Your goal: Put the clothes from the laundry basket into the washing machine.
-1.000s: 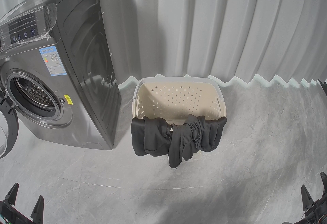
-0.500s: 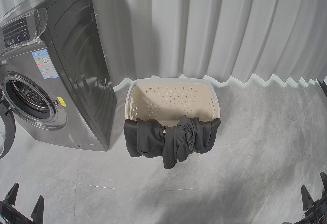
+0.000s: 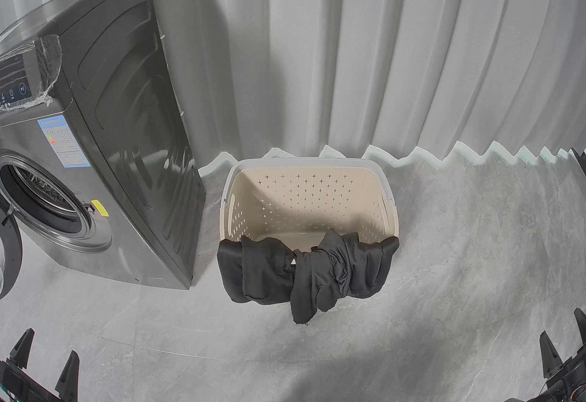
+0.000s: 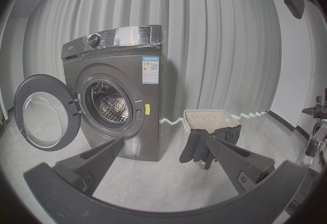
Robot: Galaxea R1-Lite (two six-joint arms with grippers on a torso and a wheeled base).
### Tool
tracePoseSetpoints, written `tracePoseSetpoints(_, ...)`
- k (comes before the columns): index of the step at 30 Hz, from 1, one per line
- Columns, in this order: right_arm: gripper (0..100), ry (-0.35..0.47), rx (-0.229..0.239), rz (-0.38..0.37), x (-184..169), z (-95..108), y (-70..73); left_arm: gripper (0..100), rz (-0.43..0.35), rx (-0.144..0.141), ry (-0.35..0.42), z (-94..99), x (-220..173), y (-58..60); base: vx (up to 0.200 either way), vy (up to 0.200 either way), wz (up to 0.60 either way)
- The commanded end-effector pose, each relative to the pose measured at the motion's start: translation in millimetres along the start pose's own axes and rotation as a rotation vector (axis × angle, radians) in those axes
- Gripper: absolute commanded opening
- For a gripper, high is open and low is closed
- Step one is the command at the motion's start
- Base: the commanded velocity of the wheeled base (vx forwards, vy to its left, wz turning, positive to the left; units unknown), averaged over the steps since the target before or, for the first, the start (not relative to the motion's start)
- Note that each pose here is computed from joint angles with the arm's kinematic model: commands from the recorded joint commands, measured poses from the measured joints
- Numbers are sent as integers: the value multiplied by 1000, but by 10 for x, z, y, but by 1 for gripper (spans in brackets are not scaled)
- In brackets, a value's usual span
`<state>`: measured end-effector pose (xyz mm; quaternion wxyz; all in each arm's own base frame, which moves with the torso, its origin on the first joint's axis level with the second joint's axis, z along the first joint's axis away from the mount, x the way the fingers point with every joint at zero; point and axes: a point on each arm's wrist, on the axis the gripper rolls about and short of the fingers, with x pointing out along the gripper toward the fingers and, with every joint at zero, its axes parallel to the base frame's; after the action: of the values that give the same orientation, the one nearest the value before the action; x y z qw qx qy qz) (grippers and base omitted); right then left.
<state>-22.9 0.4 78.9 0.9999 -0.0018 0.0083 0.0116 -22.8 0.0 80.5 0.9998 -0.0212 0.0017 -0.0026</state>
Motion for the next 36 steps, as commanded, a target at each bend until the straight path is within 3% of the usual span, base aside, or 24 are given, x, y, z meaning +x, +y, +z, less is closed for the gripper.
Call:
tracePoseSetpoints(1, 100, -4, -1, 1, -3, -36, 0, 100, 1, -1, -3, -44, -3, 2, 0, 0, 0)
tracePoseSetpoints(24, 100, -17, 7, -16, 0, -31, -2, 100, 1, -1, -3, -44, -3, 2, 9, 0, 0)
tracePoseSetpoints(26, 100, -93, 11, -31, -38, 118, -5, 100, 1, -1, -3, -44, -3, 2, 200, 0, 0)
tracePoseSetpoints(27, 100, -181, 18, -25, -115, 325, -5, 100, 1, -1, -3, -44, -3, 2, 0, 0, 0)
tracePoseSetpoints(29, 100, -215, 25, -23, -167, 444, -5, 100, 1, -1, -3, -44, -3, 2, 0, 0, 0)
tracePoseSetpoints(32, 100, -102, 26, 7, -115, 669, -3, 100, 1, 1, -3, -44, -3, 2, 0, 0, 0)
tracePoseSetpoints(35, 100, 32, 31, 93, 73, 713, 9, 100, 1, 1, -3, -44, -3, 2, 0, 0, 0)
tracePoseSetpoints(36, 100, 110, 35, 126, 189, 714, 16, 100, 2, 1, -3, -44, -3, 2, 0, 0, 0)
